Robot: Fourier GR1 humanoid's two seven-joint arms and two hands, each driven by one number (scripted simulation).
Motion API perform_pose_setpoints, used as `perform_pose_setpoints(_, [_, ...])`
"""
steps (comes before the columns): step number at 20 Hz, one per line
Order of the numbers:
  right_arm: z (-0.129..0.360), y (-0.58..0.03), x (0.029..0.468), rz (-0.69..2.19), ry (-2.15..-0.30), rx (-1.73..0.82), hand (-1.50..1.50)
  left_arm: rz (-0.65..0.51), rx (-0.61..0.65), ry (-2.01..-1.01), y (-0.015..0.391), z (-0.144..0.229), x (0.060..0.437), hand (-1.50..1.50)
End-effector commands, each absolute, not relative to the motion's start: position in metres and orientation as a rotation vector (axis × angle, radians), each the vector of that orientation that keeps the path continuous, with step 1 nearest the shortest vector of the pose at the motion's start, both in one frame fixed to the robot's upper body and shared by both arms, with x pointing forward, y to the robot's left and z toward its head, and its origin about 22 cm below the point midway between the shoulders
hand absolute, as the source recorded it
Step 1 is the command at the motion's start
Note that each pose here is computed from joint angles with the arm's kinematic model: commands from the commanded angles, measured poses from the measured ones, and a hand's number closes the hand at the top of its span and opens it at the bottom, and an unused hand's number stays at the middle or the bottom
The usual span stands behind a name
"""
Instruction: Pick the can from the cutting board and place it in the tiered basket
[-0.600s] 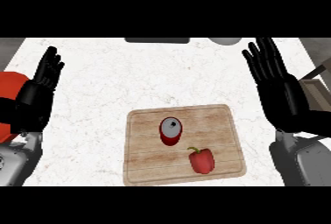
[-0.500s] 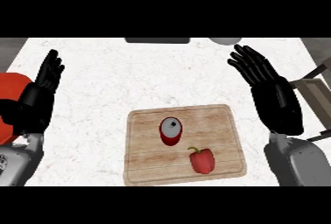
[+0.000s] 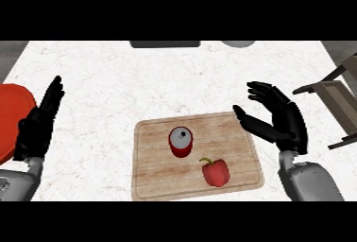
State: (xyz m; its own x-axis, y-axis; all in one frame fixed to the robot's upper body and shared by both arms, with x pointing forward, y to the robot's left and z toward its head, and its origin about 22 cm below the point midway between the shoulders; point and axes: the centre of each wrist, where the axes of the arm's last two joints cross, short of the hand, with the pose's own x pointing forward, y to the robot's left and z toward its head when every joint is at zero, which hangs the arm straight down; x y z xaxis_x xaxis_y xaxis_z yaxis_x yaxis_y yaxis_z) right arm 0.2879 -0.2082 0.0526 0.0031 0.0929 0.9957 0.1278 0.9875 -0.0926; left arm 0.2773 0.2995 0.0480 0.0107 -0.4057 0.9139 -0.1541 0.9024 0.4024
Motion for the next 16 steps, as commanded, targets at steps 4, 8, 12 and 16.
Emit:
perform_pose_setpoints(4, [0.085, -0.193, 0.239, 0.040, -1.474, -0.383, -1.50, -0.227, 0.446, -1.512, 0.319, 0.036, 0.274, 0.00])
perform_pose_setpoints(8, [0.118, -0.202, 0.249, 0.404, -1.345, -0.391, -1.50, -0.227, 0.447, -1.535, 0.303, 0.027, 0.270, 0.00])
perform_pose_setpoints(12, [0.156, -0.188, 0.259, 0.665, -1.221, -0.440, -1.50, -0.255, 0.410, -1.528, 0.295, 0.027, 0.269, 0.00])
perform_pose_setpoints(16, [0.195, -0.165, 0.281, 0.778, -1.130, -0.440, -1.50, -0.258, 0.426, -1.544, 0.300, 0.043, 0.284, 0.00])
